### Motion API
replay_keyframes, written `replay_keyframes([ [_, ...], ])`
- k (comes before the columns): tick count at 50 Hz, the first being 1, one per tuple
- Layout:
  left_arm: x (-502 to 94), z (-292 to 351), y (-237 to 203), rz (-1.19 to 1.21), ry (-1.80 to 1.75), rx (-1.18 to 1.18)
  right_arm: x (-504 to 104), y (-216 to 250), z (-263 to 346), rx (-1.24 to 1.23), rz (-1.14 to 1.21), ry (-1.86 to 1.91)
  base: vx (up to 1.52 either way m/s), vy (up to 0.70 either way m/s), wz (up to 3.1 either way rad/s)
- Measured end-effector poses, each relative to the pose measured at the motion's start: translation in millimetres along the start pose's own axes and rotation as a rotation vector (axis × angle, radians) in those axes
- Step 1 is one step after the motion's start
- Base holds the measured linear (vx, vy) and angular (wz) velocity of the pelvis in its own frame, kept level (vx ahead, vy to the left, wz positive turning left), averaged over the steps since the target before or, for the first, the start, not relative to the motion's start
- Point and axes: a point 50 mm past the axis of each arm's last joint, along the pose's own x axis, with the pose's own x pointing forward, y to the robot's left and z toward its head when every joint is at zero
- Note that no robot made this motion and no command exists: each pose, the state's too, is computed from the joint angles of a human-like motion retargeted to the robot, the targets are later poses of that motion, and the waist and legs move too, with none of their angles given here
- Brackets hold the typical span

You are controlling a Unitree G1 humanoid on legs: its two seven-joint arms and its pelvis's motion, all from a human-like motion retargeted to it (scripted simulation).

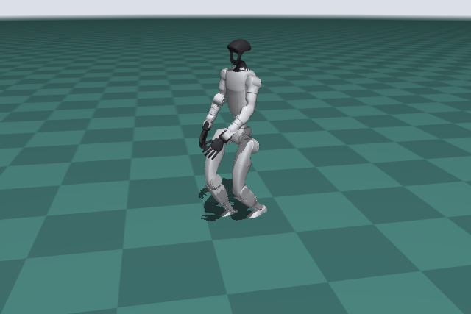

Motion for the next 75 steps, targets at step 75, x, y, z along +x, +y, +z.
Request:
replay_keyframes([
  [75, -101, -185, -75, -0.349, 0.678, 0.155, 1, 46, 17, -0.255, 0.189, -0.076, 0.06, 0.05, 0.31],
])
